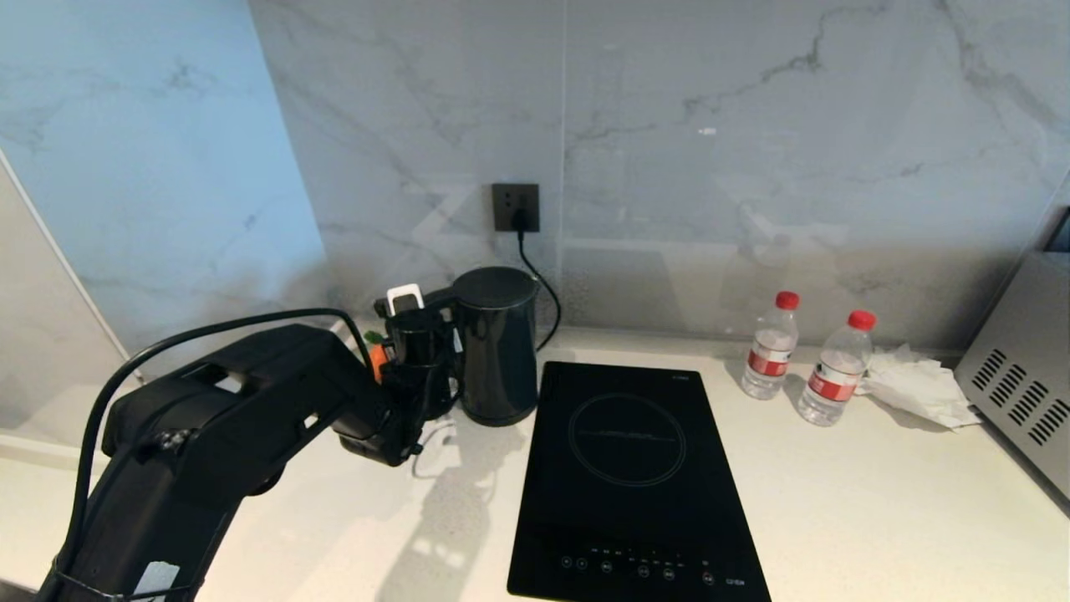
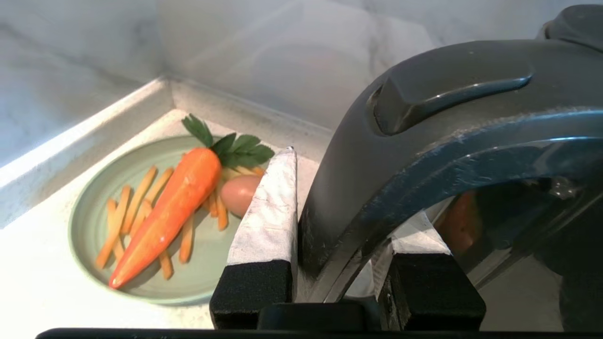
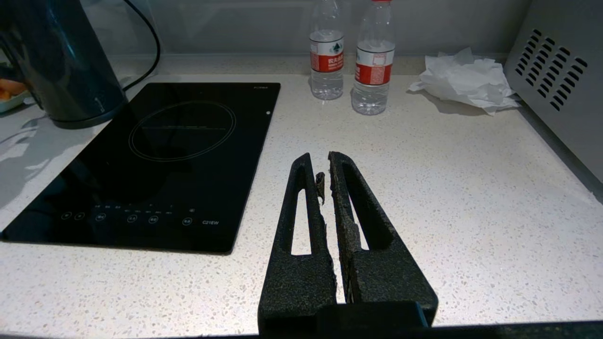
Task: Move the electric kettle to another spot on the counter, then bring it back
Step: Place it on the power base
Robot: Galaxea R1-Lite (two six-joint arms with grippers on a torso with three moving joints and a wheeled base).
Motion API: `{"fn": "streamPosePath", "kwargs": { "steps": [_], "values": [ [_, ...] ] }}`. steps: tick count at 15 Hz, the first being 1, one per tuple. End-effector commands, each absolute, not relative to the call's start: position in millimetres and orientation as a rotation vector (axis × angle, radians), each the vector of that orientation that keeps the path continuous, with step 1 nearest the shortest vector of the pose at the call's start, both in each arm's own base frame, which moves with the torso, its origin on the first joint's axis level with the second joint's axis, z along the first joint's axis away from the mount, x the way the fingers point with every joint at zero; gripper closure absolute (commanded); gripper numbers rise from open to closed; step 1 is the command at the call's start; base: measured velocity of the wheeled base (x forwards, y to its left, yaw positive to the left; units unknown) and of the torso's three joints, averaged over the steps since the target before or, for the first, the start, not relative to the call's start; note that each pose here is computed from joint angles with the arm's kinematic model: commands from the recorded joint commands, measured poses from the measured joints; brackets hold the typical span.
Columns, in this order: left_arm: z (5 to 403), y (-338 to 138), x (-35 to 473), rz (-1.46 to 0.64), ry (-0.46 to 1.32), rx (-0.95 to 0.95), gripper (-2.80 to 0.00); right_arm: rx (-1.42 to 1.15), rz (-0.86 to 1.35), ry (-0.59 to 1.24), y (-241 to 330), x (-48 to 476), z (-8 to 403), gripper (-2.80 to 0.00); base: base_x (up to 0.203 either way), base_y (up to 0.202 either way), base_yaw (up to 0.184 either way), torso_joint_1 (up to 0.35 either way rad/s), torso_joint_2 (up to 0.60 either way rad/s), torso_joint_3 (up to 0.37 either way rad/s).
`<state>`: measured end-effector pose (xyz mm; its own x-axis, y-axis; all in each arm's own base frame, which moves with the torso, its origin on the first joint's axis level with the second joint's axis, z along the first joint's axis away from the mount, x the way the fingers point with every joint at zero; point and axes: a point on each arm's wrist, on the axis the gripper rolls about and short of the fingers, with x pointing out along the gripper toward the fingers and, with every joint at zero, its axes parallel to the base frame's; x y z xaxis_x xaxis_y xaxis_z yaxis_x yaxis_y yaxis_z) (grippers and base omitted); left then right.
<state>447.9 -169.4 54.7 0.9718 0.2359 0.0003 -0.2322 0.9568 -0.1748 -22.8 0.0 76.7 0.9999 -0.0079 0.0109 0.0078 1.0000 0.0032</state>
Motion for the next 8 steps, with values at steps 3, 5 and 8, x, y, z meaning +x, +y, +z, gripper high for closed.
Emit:
{"fn": "streamPosePath", "kwargs": {
  "steps": [3,5,8],
  "values": [
    [50.8,-161.1,450.6,0.259,-0.021,-0.172,0.00,0.003,-0.008,-0.011,0.0,-22.9,76.8,0.00,0.000,0.000,0.000,0.000,0.00,0.000],
    [51.0,-167.6,450.0,0.244,-0.021,-0.168,0.00,0.004,-0.008,-0.012,0.0,-22.9,76.9,0.00,0.000,0.000,0.000,0.000,0.00,0.000],
    [37.1,-172.0,457.8,0.254,-0.017,-0.083,0.00,0.003,-0.008,-0.012,0.0,-22.9,76.9,0.00,0.000,0.000,0.000,0.000,0.00,0.000]
  ]
}}
